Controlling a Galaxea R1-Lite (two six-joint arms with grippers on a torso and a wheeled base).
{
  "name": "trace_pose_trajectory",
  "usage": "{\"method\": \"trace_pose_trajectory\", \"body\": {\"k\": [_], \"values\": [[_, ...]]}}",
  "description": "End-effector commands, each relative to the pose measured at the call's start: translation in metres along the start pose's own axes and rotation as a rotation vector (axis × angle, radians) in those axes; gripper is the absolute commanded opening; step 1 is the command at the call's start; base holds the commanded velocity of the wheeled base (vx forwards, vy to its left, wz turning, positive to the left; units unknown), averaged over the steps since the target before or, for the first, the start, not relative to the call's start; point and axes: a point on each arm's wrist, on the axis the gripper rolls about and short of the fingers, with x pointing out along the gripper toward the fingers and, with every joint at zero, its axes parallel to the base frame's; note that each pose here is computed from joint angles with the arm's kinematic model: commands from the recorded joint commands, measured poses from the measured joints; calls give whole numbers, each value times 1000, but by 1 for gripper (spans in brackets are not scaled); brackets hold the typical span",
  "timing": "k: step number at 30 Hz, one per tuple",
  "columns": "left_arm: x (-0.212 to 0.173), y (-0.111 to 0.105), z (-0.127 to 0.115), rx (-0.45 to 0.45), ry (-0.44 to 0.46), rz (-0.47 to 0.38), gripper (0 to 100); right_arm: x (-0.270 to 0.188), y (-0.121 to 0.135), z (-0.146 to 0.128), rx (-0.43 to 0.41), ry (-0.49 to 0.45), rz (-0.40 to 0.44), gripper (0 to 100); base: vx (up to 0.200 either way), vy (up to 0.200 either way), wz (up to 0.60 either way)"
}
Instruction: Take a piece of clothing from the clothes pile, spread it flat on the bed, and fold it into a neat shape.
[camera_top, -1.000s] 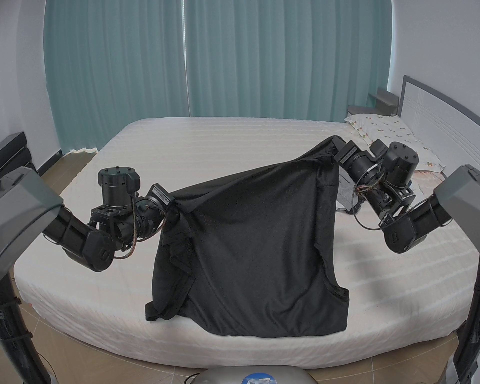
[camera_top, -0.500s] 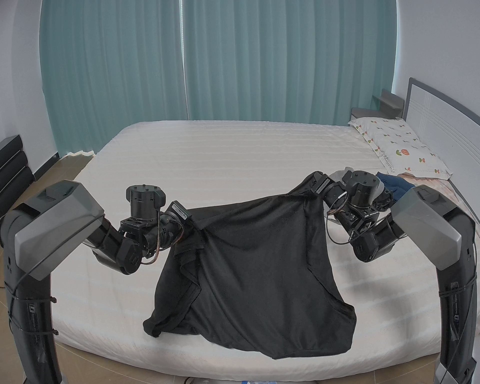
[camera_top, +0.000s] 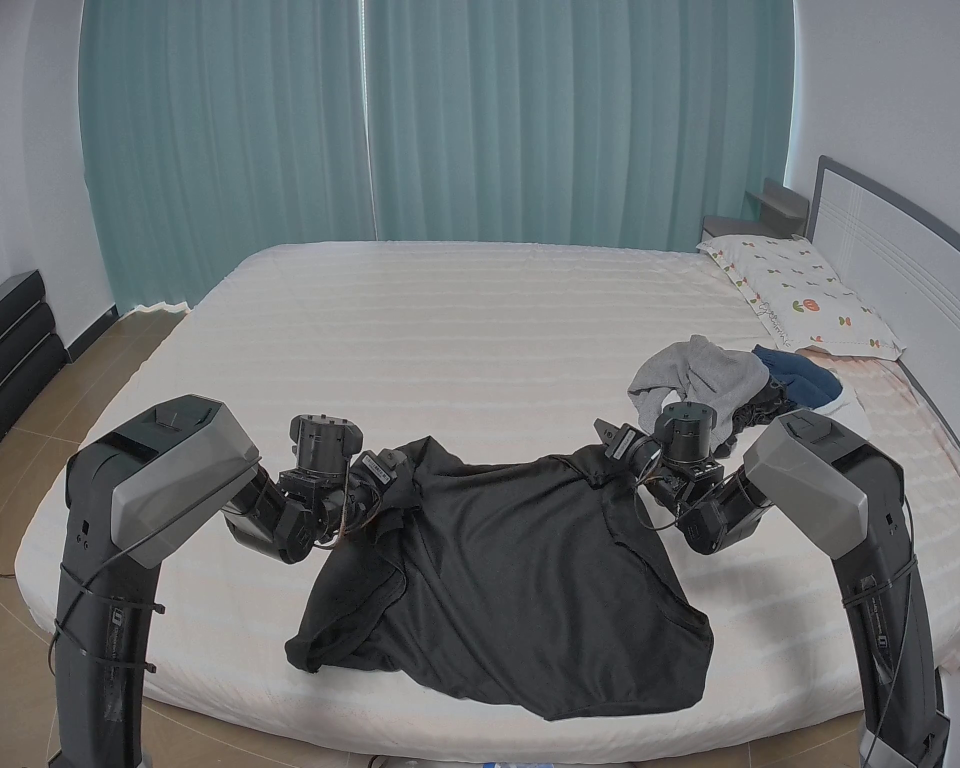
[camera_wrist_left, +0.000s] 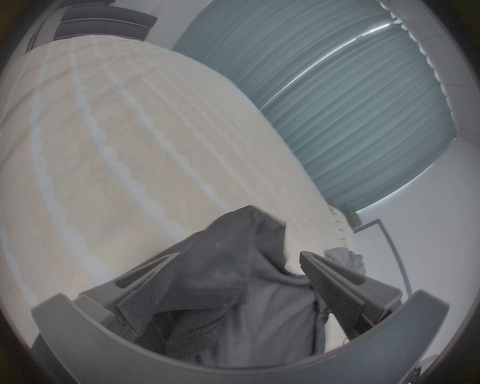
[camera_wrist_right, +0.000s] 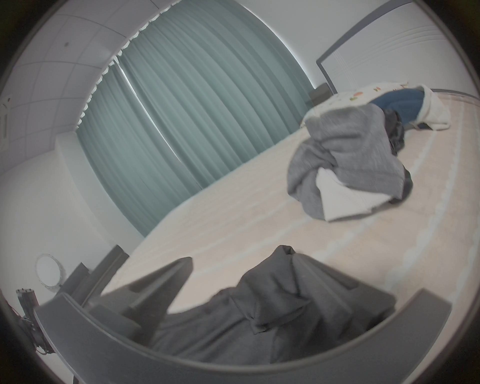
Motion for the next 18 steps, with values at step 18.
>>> {"method": "trace_pose_trajectory", "body": {"k": [18], "values": [[-84,10,5,-84,131,99,100,-73,-27,11,-9,201,-106,100,0,0,0]]}}
